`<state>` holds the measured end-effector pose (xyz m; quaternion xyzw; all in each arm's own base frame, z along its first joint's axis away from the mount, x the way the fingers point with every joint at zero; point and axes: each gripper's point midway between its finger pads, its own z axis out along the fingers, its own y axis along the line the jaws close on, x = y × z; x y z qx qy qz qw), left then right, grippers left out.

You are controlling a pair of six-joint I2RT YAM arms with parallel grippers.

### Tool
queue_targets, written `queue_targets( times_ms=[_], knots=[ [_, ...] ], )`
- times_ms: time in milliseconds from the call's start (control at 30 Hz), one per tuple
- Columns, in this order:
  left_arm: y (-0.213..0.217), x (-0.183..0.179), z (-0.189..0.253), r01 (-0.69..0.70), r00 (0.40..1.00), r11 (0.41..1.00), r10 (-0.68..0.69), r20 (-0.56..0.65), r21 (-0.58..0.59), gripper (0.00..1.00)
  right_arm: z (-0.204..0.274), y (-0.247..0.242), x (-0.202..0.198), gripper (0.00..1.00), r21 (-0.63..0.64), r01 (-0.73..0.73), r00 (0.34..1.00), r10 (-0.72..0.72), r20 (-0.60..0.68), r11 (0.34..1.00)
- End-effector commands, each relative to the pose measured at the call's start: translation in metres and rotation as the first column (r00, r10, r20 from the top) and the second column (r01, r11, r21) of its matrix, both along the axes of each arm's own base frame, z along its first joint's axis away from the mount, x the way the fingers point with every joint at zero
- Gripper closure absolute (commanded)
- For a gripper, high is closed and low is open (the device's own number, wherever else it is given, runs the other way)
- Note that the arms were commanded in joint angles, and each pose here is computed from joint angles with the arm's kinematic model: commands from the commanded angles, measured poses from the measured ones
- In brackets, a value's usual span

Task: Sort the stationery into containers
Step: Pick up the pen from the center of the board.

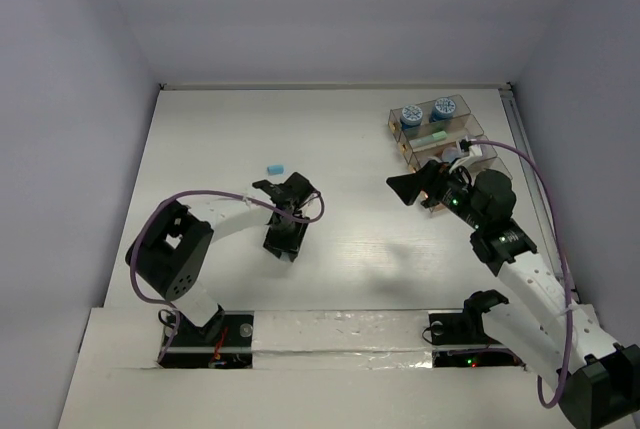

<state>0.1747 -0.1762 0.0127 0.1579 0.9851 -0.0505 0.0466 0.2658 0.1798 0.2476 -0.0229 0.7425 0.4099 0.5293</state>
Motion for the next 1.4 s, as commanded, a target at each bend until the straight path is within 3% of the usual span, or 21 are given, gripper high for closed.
queue_targets(
  times_ms=[0,133,267,467,667,800,933,1000,1067,1133,1167,1233,1367],
  knots=[
    [-0.006,-0.009,-0.01,0.03,0.998,0.999,-0.032,-0.052,-0.025,0.66,0.007,0.004,-0.001,0.08,0.012,-0.023,0.999,0.022,0.034,1.0],
    [-0.005,-0.007,-0.009,0.024,0.999,0.999,-0.024,-0.041,-0.023,0.67,0.007,0.006,-0.001,0.12,0.013,-0.032,0.999,0.031,0.033,0.999],
    [-0.005,-0.008,-0.012,0.021,0.998,1.0,-0.022,-0.052,-0.018,0.54,0.005,0.008,-0.001,0.12,0.014,-0.045,0.999,0.045,0.026,0.999],
    [-0.011,0.0,-0.012,0.017,0.999,1.0,-0.018,-0.034,-0.025,0.52,0.004,0.008,-0.001,0.12,0.012,-0.047,0.999,0.047,0.028,0.999],
    [-0.018,0.0,-0.017,0.007,0.999,0.998,-0.009,-0.038,-0.058,0.76,0.004,0.005,-0.001,0.14,0.009,-0.03,0.999,0.03,0.028,1.0],
    [-0.02,0.002,-0.018,-0.006,1.0,0.997,0.004,-0.027,-0.072,1.0,0.003,0.006,-0.001,0.15,0.007,-0.034,0.999,0.033,0.026,0.999],
    [-0.024,0.009,-0.011,-0.022,1.0,0.995,0.024,0.016,-0.096,1.0,0.001,0.007,0.0,0.16,0.005,-0.04,0.999,0.04,0.024,0.999],
    [-0.026,0.016,0.0,-0.025,0.997,0.993,0.033,0.065,-0.119,1.0,0.0,0.008,0.0,0.22,0.001,-0.046,0.999,0.046,0.022,0.999],
    [-0.029,0.024,0.013,-0.028,0.992,0.989,0.045,0.117,-0.145,1.0,-0.005,0.011,0.002,0.33,-0.005,-0.063,0.998,0.063,0.01,0.998],
    [-0.03,0.037,0.037,-0.03,0.975,0.984,0.067,0.213,-0.175,1.0,-0.01,0.016,0.004,0.37,-0.013,-0.089,0.996,0.089,-0.004,0.996],
    [-0.027,0.053,0.075,-0.04,0.93,0.973,0.119,0.349,-0.226,1.0,-0.022,0.022,0.008,0.4,-0.032,-0.126,0.992,0.125,-0.035,0.991],
    [-0.027,0.057,0.085,-0.04,0.914,0.969,0.134,0.384,-0.245,1.0,-0.024,0.027,0.008,0.4,-0.042,-0.145,0.989,0.143,-0.035,0.989],
    [-0.019,0.071,0.146,-0.043,0.817,0.922,0.254,0.518,-0.385,1.0,-0.042,0.043,0.016,0.4,-0.073,-0.185,0.98,0.178,-0.091,0.98]
  ],
)
